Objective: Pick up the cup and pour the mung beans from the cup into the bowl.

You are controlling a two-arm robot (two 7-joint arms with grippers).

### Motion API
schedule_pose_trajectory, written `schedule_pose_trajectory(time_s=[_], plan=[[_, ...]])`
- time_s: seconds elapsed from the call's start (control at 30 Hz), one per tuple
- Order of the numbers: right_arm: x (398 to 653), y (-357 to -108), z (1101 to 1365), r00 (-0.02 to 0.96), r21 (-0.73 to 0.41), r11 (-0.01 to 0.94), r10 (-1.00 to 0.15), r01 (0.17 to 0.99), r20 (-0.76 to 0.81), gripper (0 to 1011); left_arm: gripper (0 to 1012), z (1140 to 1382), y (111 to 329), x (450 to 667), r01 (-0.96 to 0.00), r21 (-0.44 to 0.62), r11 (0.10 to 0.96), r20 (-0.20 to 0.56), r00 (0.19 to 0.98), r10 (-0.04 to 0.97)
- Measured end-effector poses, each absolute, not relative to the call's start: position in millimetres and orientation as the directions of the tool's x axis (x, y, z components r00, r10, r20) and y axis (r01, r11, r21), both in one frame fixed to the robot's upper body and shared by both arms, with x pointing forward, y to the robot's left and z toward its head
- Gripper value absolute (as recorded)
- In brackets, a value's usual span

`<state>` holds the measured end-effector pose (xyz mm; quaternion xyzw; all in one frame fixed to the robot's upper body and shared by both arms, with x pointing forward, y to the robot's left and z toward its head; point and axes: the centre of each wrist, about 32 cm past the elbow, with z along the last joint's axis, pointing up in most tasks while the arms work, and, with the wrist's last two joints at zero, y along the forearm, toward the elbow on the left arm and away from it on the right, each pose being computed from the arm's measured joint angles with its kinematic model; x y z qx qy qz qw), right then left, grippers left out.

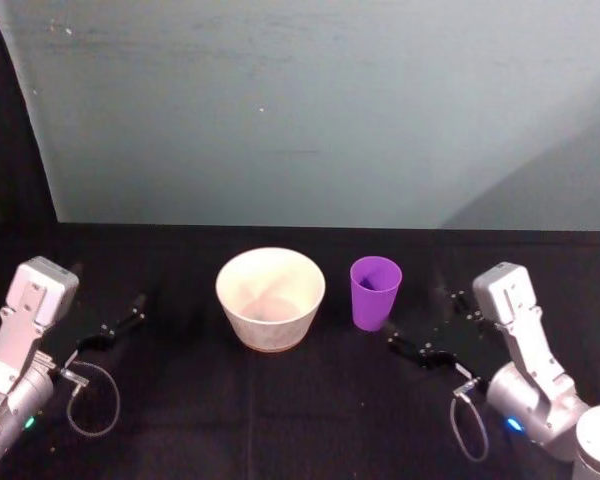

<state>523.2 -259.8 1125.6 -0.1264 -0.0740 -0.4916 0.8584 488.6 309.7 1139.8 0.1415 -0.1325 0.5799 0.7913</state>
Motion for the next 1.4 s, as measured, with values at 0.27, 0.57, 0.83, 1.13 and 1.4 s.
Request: schedule_pose_trajectory(time_s=[0.27, 0.57, 0.83, 1.13, 1.4], plan=[[539, -250, 1117, 0.543, -0.131, 0.527, -0.823, 0.839, 0.168, 1003, 1011, 1140, 310, 489, -0.955, 0.070, 0.287, 0.374, 0.292, 0.880], [556, -240, 1113, 0.547, -0.122, 0.535, -0.828, 0.836, 0.121, 1003, 1011, 1140, 310, 489, -0.955, 0.070, 0.287, 0.374, 0.292, 0.880], [569, -232, 1112, 0.549, -0.114, 0.539, -0.829, 0.835, 0.104, 1003, 1011, 1140, 310, 489, -0.955, 0.070, 0.287, 0.374, 0.292, 0.880], [578, -227, 1110, 0.550, -0.110, 0.540, -0.829, 0.835, 0.102, 1003, 1011, 1140, 310, 489, -0.955, 0.070, 0.287, 0.374, 0.292, 0.880], [582, -224, 1107, 0.549, -0.108, 0.540, -0.830, 0.835, 0.095, 1003, 1011, 1140, 310, 489, -0.955, 0.070, 0.287, 0.374, 0.292, 0.880]])
